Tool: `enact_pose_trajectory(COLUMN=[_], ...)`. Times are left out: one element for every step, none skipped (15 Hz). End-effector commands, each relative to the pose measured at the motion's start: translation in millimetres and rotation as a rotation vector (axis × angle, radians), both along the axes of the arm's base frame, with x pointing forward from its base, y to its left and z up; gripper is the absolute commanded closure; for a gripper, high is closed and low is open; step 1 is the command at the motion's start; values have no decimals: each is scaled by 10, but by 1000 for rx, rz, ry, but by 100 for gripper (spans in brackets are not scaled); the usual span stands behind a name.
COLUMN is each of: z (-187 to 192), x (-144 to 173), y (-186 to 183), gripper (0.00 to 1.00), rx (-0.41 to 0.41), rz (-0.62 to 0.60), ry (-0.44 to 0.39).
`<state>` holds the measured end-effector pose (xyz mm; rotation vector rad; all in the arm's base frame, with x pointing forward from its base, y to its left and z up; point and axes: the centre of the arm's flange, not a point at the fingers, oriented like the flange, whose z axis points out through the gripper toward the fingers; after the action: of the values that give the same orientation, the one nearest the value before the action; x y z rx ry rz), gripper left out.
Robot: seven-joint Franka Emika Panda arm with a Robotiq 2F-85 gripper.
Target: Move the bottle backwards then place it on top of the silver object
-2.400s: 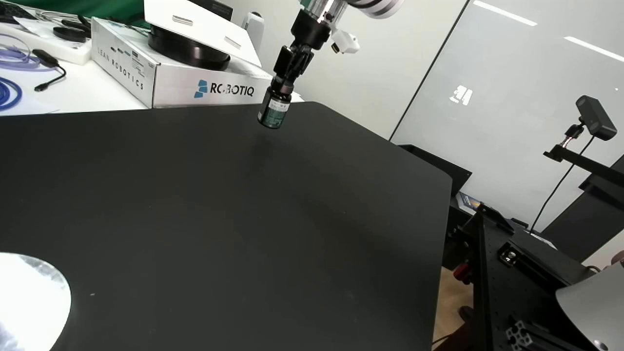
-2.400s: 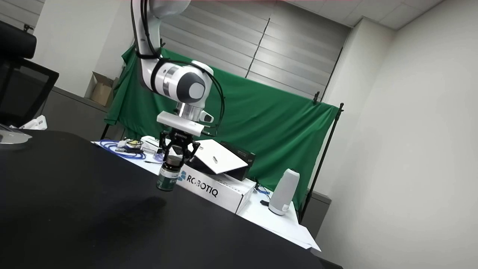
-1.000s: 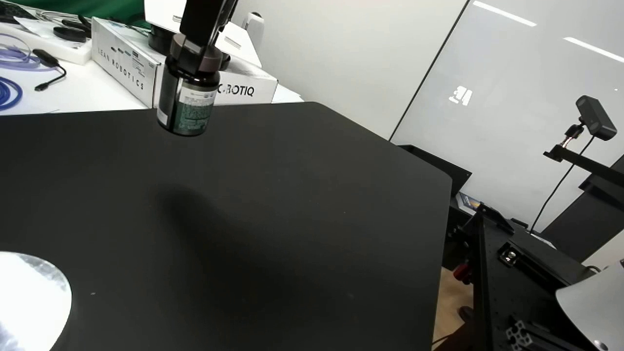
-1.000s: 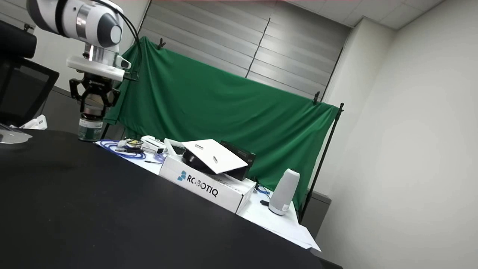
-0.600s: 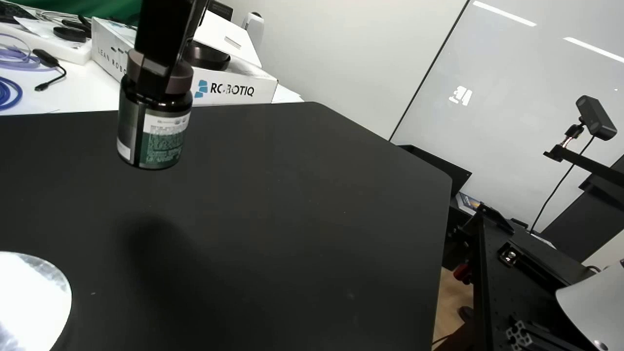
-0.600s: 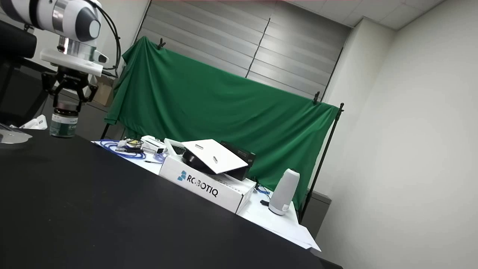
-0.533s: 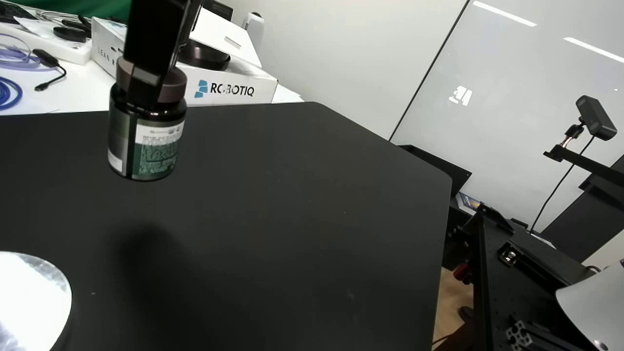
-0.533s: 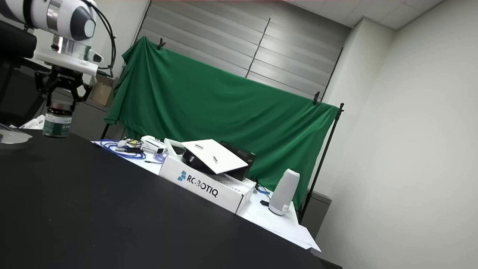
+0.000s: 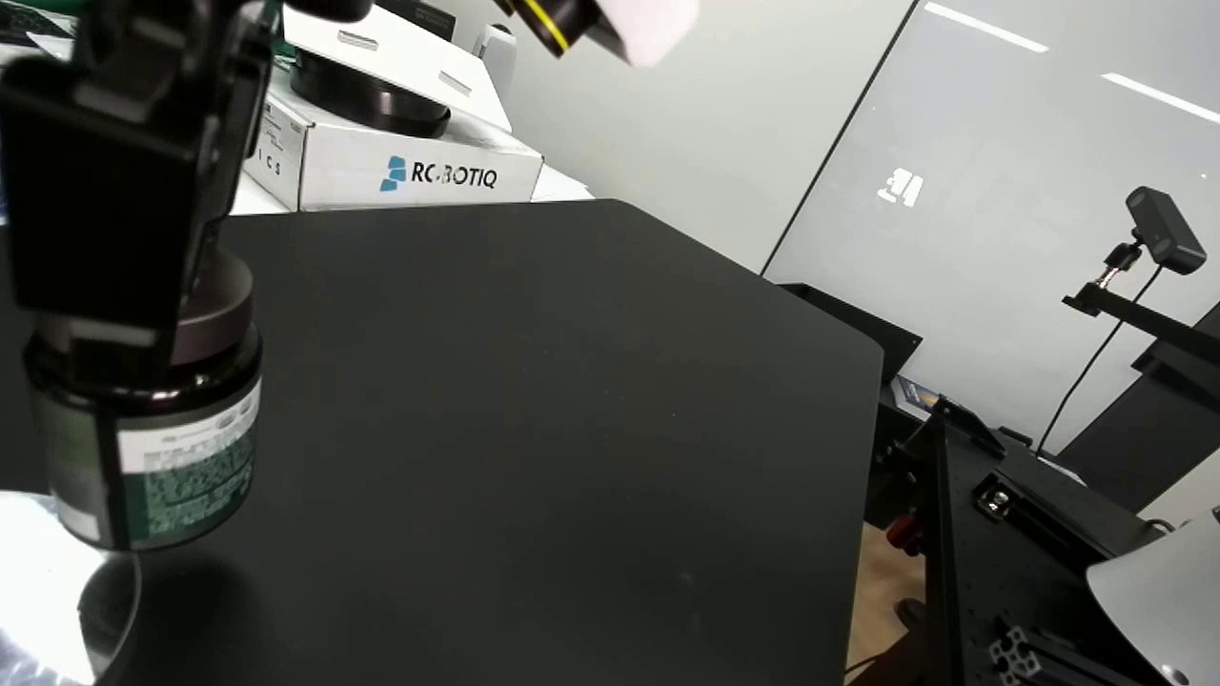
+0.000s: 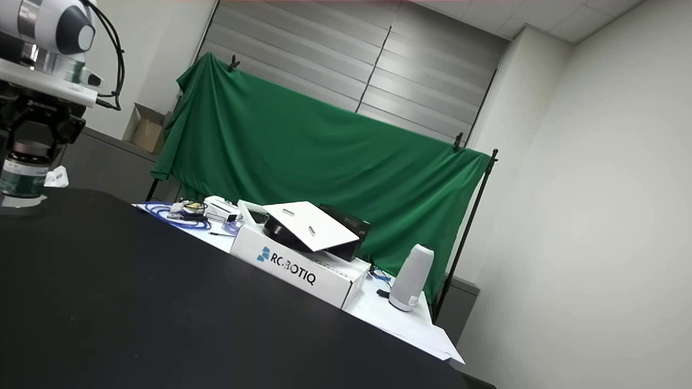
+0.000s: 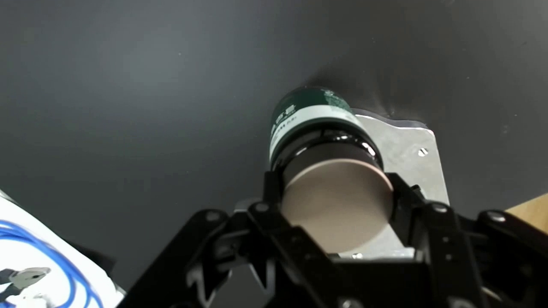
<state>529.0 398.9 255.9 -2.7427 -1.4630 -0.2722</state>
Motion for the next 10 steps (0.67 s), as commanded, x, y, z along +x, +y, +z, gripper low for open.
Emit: enact_pose_trajectory(z=[-34, -56, -84, -112, -142, -179, -208, -238, -271, -300], x=[22, 4, -10, -18, -21, -20, -15, -2, 12, 31], y=[246, 288, 330, 362, 396, 424, 440, 458, 468, 478], gripper=[64, 64, 64, 64, 64, 64, 64, 64, 64, 64], rx=[-9, -6, -5, 3, 1, 5, 9, 11, 13, 10], rz=[50, 63, 79, 101, 116, 130, 147, 159, 173, 185], ry=[7, 10, 9, 6, 5, 7, 5, -3, -3, -10])
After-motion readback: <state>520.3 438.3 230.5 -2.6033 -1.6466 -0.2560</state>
